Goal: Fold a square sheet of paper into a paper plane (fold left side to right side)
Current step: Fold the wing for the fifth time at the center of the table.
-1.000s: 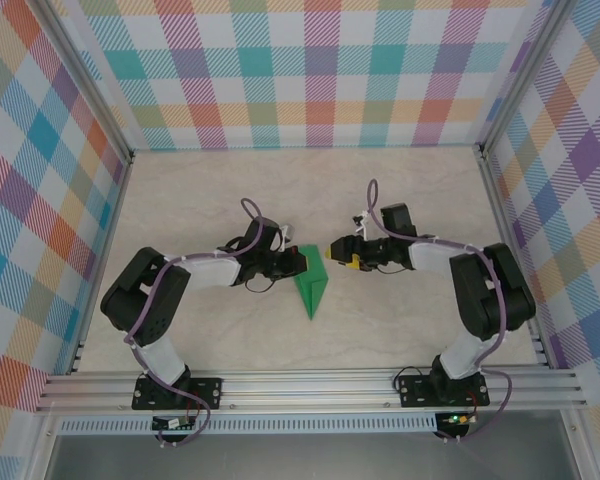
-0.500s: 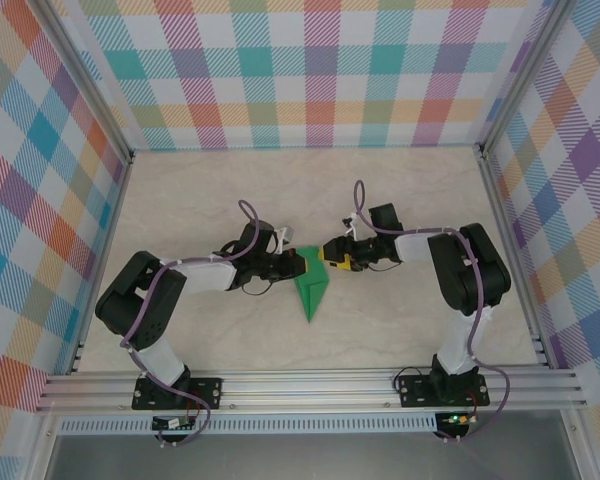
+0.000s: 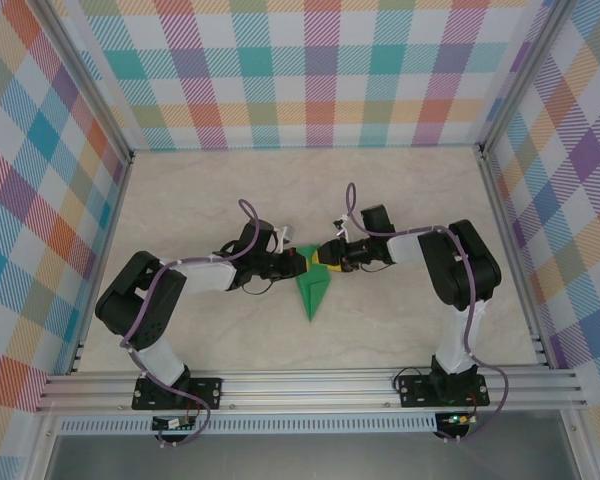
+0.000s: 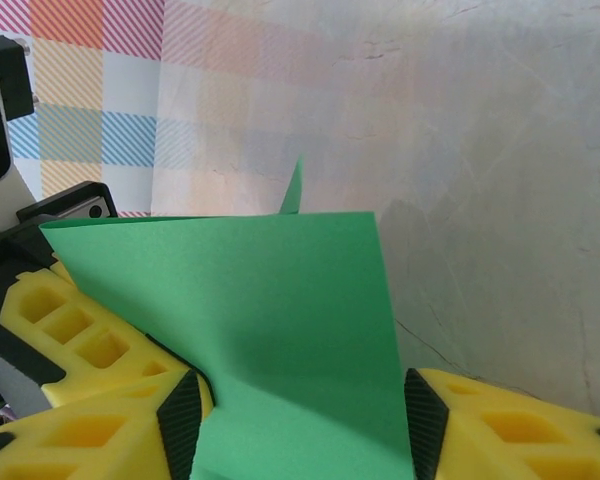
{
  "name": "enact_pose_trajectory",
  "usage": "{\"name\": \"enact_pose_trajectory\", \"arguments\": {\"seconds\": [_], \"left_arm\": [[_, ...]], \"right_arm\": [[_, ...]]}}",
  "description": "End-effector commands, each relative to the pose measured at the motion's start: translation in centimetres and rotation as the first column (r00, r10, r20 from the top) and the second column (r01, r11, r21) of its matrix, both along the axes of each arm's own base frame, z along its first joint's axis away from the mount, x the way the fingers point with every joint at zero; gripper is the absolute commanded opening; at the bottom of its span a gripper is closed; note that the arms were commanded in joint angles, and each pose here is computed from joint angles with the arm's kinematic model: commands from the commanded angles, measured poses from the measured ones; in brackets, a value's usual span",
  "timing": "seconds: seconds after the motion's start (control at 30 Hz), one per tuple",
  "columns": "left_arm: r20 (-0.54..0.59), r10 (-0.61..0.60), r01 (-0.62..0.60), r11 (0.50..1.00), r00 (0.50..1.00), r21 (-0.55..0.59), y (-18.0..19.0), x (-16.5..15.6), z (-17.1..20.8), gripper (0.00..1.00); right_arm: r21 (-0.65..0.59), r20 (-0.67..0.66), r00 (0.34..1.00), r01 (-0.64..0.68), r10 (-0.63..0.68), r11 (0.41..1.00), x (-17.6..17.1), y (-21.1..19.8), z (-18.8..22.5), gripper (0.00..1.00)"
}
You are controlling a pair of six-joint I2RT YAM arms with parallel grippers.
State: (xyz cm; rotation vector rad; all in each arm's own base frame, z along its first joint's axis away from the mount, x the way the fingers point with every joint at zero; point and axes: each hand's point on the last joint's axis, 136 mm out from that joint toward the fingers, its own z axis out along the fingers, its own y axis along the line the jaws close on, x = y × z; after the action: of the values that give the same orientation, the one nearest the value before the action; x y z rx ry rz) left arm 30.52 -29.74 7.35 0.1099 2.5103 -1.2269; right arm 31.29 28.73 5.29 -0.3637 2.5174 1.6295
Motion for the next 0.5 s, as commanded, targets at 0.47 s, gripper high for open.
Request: {"name": "enact_pose_trajectory", "arguments": {"seconds": [0.47], "left_arm": [[-0.005,0.005,-0.005,0.999,1.0,0.036,0.8,0.6,-1.9,0.11]], "right_arm": [[-0.089,0.009,1.0,-0.003,0.004,0.996,-1.6,-1.1,-0.6,0.18]]}}
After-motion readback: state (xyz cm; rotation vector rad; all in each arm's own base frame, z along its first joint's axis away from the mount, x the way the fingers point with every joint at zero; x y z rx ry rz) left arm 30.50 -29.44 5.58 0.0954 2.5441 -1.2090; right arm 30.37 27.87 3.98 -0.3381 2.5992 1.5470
